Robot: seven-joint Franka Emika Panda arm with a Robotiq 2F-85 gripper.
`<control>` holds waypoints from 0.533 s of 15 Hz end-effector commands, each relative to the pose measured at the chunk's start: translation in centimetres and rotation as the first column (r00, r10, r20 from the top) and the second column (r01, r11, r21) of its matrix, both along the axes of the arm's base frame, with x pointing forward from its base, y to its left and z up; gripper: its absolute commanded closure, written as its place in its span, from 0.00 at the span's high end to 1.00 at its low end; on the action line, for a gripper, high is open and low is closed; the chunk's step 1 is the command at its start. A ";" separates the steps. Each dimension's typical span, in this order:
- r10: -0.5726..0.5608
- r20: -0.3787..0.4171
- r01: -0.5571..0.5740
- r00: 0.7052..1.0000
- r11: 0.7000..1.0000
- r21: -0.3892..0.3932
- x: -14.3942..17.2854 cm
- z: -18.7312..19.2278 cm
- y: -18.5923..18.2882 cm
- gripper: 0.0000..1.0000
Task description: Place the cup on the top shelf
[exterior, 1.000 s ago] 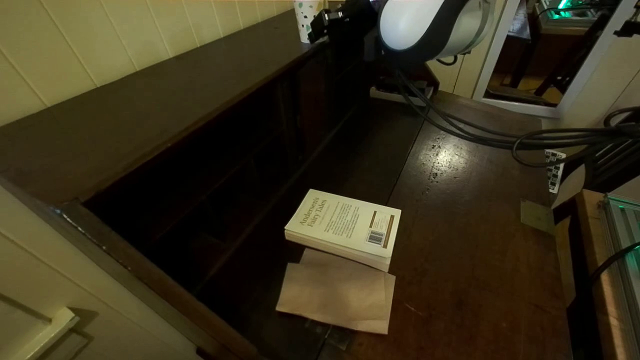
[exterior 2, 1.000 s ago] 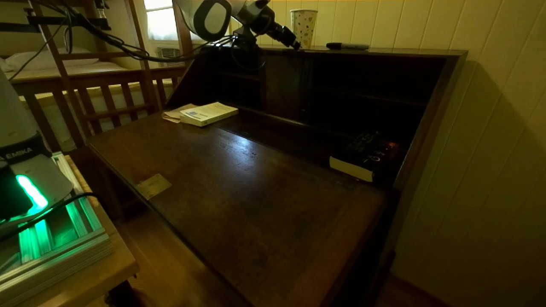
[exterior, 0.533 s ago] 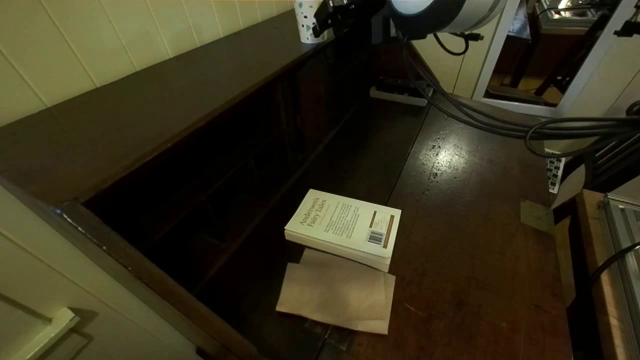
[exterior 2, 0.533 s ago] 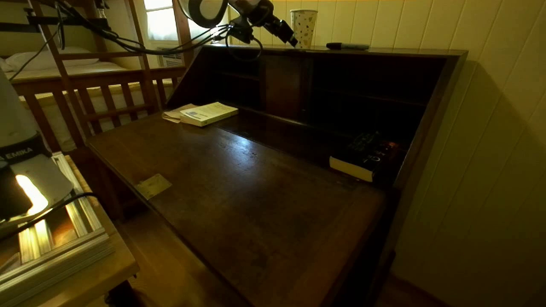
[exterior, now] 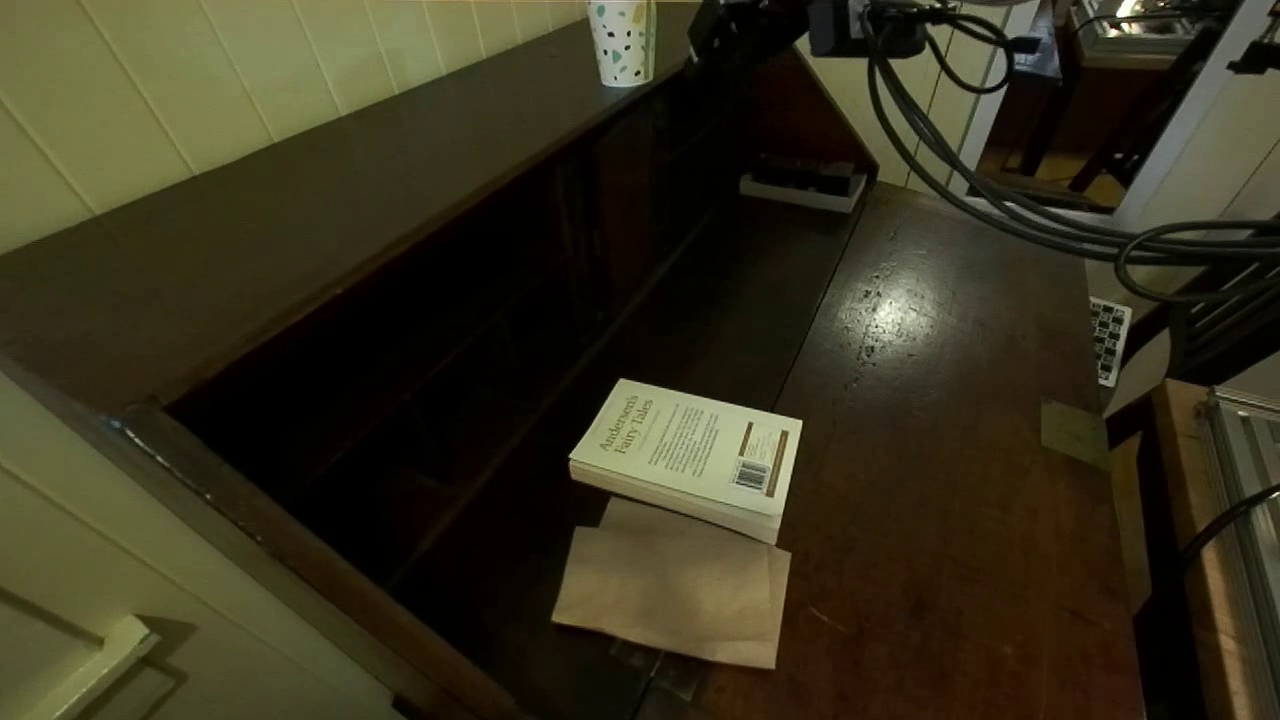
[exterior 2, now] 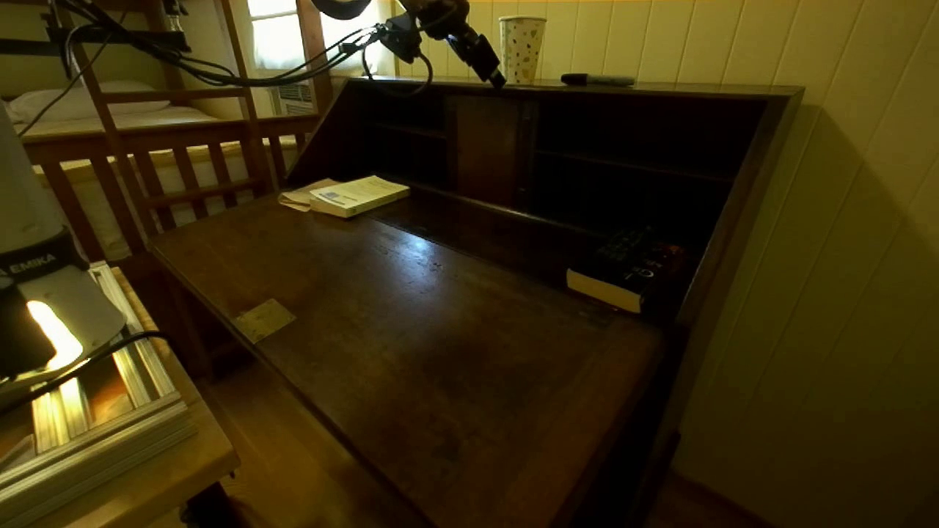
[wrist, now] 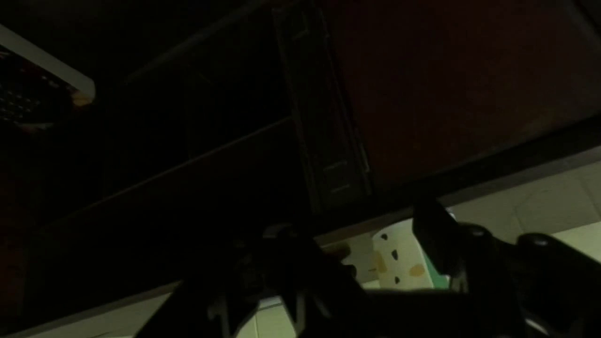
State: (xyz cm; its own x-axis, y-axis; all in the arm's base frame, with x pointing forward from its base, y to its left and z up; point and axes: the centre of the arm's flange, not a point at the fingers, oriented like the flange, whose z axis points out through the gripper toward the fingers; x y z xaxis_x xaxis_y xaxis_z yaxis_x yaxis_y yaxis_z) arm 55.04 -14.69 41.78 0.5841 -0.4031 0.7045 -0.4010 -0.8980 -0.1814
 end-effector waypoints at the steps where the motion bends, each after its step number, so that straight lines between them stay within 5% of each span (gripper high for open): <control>1: 0.023 -0.116 -0.017 0.993 0.998 0.054 -2.2 3.3 1.7 0.34; 2: 0.039 -0.148 -0.028 0.988 0.997 0.069 -2.4 3.4 1.6 0.34; 4: 0.066 -0.214 -0.046 0.975 0.994 0.097 -2.9 4.1 1.8 0.85; 6: 0.094 -0.270 -0.063 0.958 0.991 0.122 -3.5 5.2 2.4 0.98; 8: 0.105 -0.308 -0.066 0.946 0.989 0.135 -4.2 6.1 3.0 1.00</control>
